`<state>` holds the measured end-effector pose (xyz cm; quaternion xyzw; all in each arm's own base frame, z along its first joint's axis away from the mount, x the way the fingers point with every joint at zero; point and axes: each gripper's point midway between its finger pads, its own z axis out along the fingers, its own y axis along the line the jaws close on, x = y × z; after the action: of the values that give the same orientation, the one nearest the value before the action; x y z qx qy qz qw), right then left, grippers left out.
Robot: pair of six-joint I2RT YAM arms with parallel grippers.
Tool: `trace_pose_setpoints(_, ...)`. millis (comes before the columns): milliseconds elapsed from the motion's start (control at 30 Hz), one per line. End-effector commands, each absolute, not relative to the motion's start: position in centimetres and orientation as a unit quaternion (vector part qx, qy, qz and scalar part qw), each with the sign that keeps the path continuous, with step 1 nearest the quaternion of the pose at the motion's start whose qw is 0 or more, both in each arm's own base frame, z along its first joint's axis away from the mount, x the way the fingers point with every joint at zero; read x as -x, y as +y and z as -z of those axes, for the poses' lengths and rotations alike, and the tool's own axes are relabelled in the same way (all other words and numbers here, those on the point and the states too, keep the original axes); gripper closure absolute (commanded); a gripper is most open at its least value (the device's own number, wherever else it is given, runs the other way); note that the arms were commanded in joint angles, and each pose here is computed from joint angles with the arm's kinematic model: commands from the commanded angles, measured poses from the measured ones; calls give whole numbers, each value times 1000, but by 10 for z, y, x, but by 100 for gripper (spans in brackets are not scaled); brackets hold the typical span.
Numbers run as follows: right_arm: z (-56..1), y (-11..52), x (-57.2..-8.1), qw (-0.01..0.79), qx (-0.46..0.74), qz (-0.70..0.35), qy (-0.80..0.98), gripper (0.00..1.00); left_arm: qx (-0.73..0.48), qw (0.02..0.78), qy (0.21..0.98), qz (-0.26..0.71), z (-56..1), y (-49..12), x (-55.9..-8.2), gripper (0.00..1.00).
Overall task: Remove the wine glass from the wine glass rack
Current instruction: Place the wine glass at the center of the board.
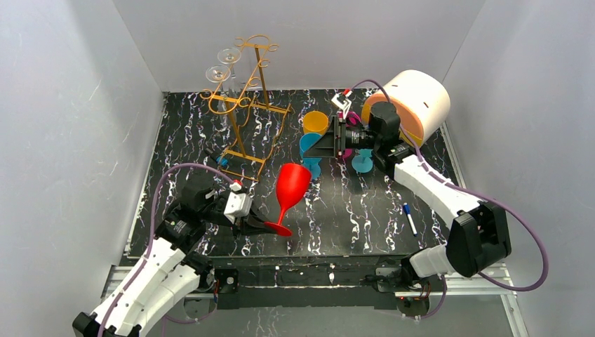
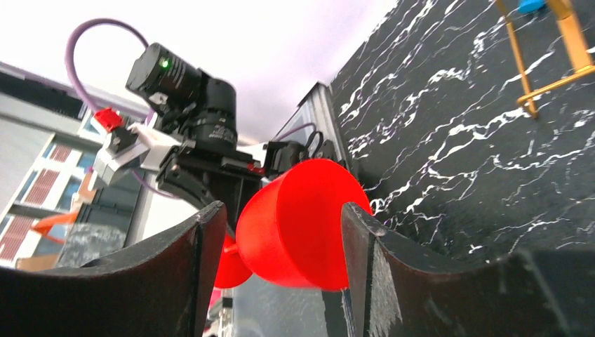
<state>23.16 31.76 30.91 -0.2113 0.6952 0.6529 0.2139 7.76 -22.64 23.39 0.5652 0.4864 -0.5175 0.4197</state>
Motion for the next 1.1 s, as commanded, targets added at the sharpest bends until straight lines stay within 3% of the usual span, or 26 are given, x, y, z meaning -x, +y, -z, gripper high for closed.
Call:
trace_pose_setpoints(0, -324, 315, -227, 217, 226, -670, 673, 30, -584, 431, 468, 503, -243, -223, -72, 100)
trace_pose_setpoints(100, -326, 315, -201, 127, 285, -696, 647, 32, -585, 431, 468, 502, -244, -224, -74, 100)
trace_pose_setpoints(300, -327, 321, -177, 93, 328, -698, 630, 39, -589, 426, 465, 506, -246, -227, -78, 100)
trace_pose_setpoints(500, -332, 316, -169, 95, 346, -700, 617, 51, -582, 425, 481, 499, -243, -227, -82, 100)
trace_pose_setpoints(767, -333, 315, -167, 85, 351, -704, 611, 75, -576, 424, 494, 494, -238, -225, -83, 100)
trace_pose_setpoints(933, -339, 314, -165, 93, 357, -709, 601, 99, -562, 415, 514, 498, -236, -225, -85, 100)
trace_pose_setpoints(1067, -347, 310, -158, 115, 372, -710, 586, 99, -550, 411, 526, 502, -242, -226, -86, 100)
